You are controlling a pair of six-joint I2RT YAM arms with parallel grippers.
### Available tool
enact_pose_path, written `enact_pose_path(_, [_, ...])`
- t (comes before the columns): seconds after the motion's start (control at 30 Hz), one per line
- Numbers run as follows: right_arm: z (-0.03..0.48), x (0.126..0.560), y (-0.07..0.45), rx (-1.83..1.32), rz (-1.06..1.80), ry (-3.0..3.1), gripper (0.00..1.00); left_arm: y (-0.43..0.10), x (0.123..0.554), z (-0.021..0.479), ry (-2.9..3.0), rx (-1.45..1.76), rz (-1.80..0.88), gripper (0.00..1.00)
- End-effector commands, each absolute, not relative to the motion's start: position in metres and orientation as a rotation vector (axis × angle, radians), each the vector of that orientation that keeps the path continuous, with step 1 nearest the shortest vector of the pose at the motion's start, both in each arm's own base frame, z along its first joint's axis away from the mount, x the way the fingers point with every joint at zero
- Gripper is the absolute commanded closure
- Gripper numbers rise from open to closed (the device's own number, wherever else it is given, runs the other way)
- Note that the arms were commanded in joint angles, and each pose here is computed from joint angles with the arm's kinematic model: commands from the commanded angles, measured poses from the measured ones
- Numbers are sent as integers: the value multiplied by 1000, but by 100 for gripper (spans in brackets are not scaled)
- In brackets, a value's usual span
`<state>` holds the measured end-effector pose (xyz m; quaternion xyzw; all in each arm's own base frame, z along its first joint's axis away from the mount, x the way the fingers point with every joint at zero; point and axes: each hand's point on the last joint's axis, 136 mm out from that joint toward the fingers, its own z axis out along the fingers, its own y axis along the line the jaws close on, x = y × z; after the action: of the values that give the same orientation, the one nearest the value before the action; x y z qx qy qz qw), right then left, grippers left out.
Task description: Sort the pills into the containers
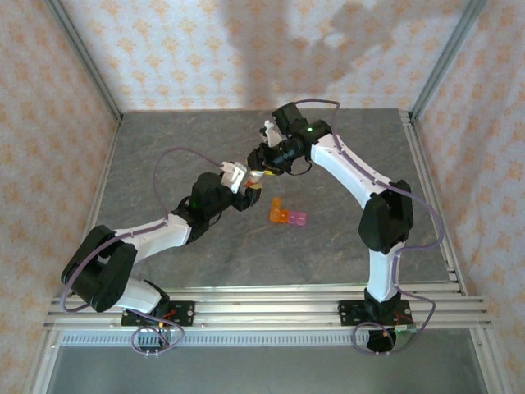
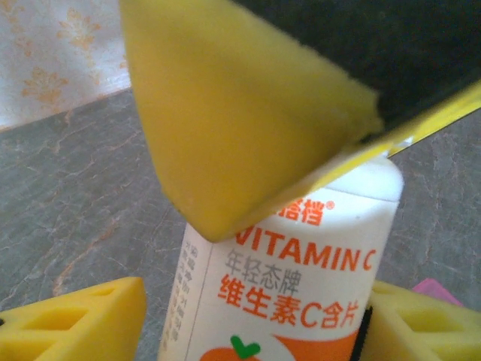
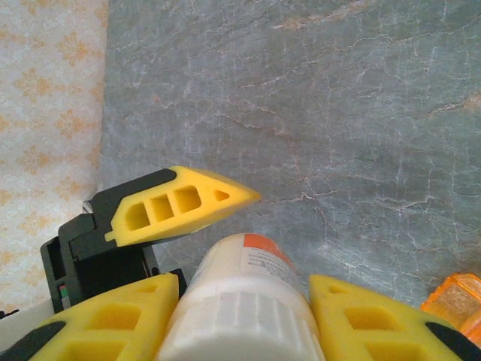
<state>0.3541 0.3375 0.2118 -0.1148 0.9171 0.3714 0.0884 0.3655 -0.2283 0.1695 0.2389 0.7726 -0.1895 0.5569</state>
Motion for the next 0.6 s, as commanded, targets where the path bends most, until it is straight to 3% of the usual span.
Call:
enact_pose_path(0.0, [223, 349, 342, -360, 1148, 2711, 68, -232, 372, 186, 1772, 549, -475, 32])
enact_pose_path(0.23, [224, 347, 343, -354, 1174, 2703, 68, -234, 372, 189, 1769, 547, -491, 36])
enact_pose_path(0.57, [225, 346, 343, -349, 1181, 2699, 68, -239, 367, 196, 1765, 550, -546, 68])
